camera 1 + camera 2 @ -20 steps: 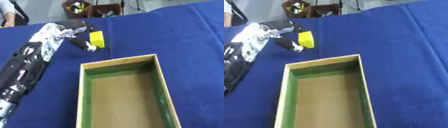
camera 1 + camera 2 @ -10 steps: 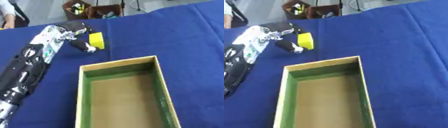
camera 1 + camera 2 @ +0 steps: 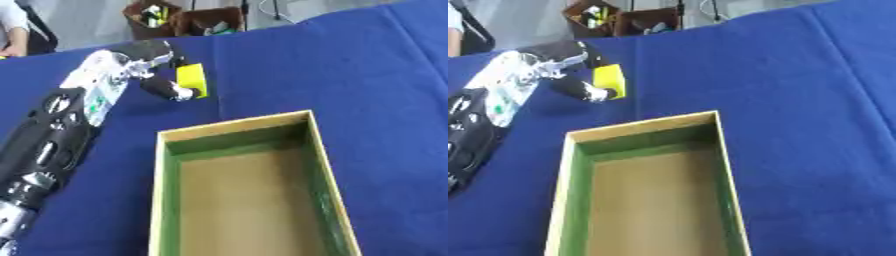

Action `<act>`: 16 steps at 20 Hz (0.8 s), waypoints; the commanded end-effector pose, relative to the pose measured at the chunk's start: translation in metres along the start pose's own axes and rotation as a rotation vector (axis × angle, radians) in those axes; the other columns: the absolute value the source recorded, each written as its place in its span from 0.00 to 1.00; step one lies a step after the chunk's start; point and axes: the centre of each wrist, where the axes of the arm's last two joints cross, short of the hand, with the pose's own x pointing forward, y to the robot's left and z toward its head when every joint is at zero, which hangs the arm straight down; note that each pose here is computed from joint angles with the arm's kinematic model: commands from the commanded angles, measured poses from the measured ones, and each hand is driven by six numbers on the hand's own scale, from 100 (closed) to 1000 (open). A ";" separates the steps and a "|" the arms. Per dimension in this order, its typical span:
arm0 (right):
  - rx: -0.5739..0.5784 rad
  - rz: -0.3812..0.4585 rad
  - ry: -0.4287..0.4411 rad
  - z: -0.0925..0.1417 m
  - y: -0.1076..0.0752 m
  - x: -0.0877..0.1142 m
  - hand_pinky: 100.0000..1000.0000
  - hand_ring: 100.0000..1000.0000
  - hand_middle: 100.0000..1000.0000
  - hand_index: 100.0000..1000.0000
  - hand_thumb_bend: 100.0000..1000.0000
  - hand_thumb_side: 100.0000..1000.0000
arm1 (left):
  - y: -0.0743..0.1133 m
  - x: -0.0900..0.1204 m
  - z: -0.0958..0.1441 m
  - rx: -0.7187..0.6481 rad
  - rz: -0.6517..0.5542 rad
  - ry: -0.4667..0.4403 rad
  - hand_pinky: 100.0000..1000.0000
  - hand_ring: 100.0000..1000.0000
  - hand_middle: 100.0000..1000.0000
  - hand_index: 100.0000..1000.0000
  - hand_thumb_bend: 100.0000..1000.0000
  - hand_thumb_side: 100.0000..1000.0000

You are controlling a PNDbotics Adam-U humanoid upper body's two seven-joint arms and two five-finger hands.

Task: Pick up objects on the table and place them in the box.

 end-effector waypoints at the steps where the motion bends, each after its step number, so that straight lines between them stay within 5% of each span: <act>1: 0.001 0.005 -0.026 -0.006 -0.001 0.004 0.73 0.76 0.59 0.78 0.06 0.59 | 0.016 -0.007 0.006 0.033 -0.024 0.016 0.52 0.65 0.56 0.74 0.35 0.65; 16: -0.016 0.007 -0.017 -0.006 -0.001 0.004 0.73 0.76 0.59 0.78 0.05 0.59 | 0.010 -0.007 0.004 0.116 0.057 0.007 0.35 0.46 0.33 0.51 0.02 0.45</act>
